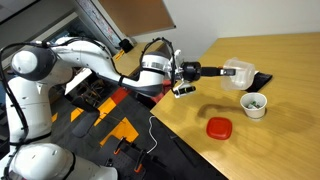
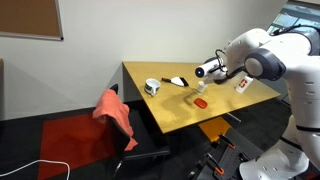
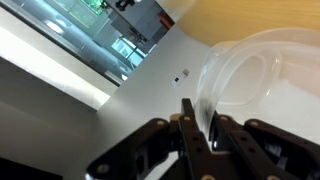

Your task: Pour the contents from the clear bowl into the white bowl

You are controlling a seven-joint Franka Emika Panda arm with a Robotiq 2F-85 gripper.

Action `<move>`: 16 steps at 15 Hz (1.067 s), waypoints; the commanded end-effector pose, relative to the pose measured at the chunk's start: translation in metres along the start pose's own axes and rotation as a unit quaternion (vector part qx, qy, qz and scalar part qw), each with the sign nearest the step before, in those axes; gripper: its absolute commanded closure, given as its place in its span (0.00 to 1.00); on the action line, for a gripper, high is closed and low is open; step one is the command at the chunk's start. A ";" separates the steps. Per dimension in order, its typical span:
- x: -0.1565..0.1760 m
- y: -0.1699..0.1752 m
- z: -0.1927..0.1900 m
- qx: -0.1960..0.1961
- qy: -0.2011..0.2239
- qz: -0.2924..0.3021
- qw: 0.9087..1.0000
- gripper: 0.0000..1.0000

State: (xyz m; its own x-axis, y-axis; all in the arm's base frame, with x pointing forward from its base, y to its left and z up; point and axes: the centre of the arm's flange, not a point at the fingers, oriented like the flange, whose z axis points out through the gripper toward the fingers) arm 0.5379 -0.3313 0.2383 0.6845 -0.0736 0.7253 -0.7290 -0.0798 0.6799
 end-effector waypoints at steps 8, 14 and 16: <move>0.016 0.025 -0.064 0.215 -0.078 0.087 0.969 0.97; 0.010 0.016 -0.071 0.337 -0.122 0.054 0.932 0.97; 0.010 0.012 -0.071 0.368 -0.130 0.032 0.920 0.97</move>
State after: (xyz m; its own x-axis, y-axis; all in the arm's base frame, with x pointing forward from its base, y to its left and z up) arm 0.5330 -0.2631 0.2588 0.6340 -0.3293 0.6998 -0.6925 -0.6446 0.3240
